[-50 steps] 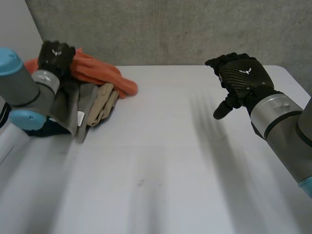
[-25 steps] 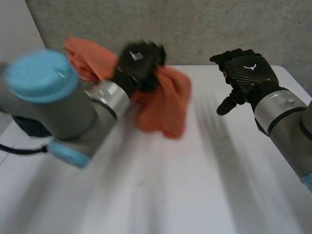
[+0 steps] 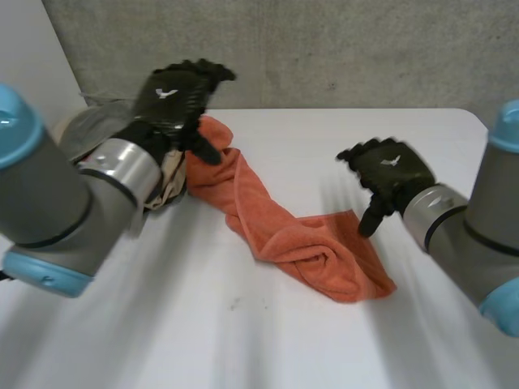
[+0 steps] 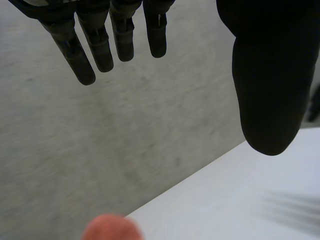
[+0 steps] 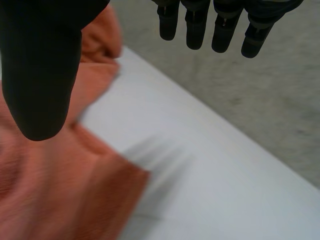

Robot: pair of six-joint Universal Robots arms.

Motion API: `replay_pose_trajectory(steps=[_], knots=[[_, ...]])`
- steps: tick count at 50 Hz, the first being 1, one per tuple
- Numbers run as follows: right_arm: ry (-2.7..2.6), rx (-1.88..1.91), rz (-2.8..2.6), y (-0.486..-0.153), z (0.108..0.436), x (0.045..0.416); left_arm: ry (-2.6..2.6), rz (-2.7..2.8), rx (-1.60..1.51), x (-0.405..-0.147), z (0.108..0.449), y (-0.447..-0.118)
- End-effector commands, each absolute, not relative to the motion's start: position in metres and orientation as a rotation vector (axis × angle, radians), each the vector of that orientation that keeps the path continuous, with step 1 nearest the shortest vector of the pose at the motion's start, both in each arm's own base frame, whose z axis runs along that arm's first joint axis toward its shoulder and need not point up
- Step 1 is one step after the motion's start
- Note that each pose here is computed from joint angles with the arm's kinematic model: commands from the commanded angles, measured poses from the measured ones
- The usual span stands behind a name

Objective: Fold the laundry.

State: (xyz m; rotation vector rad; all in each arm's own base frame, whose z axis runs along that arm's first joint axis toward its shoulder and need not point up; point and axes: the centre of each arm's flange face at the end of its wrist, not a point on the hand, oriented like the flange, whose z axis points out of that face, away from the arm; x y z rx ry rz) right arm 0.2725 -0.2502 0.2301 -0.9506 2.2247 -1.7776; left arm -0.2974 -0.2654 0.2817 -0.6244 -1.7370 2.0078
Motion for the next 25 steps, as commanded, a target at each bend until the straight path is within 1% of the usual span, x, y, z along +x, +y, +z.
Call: replay_pose_trajectory(steps=[1,4,5,8,9,13,16,19,23,25], knots=[[2.256,-1.09,-1.564,-0.215,0.202,0.295,-1.899,2.029,-0.707,-0.272,0.248,-0.279],[2.255,-1.097,-1.533,-0.207,0.19,0.303,-1.944,2.018,-0.799,-0.272,0.23,-0.286],[2.258,-1.085,-1.533,-0.207,0.186,0.306,-1.967,2.015,-0.886,-0.274,0.216,-0.292],[2.258,-1.05,-1.564,-0.21,0.172,0.313,-1.994,2.03,-0.982,-0.274,0.2,-0.304],[2.255,-1.051,-1.575,-0.212,0.169,0.314,-2.022,2.051,-1.024,-0.271,0.191,-0.319],[2.238,-1.055,-1.617,-0.216,0.153,0.324,-2.096,2.064,-1.079,-0.258,0.173,-0.341],[2.224,-1.065,-1.654,-0.221,0.142,0.33,-2.113,2.056,-1.096,-0.257,0.165,-0.348],[2.216,-1.123,-1.672,-0.225,0.135,0.334,-2.114,2.059,-1.08,-0.256,0.166,-0.349],[2.233,-1.196,-1.706,-0.229,0.136,0.329,-2.116,2.041,-1.062,-0.258,0.166,-0.344],[2.252,-1.204,-1.72,-0.23,0.138,0.324,-2.108,2.051,-1.048,-0.257,0.172,-0.342]])
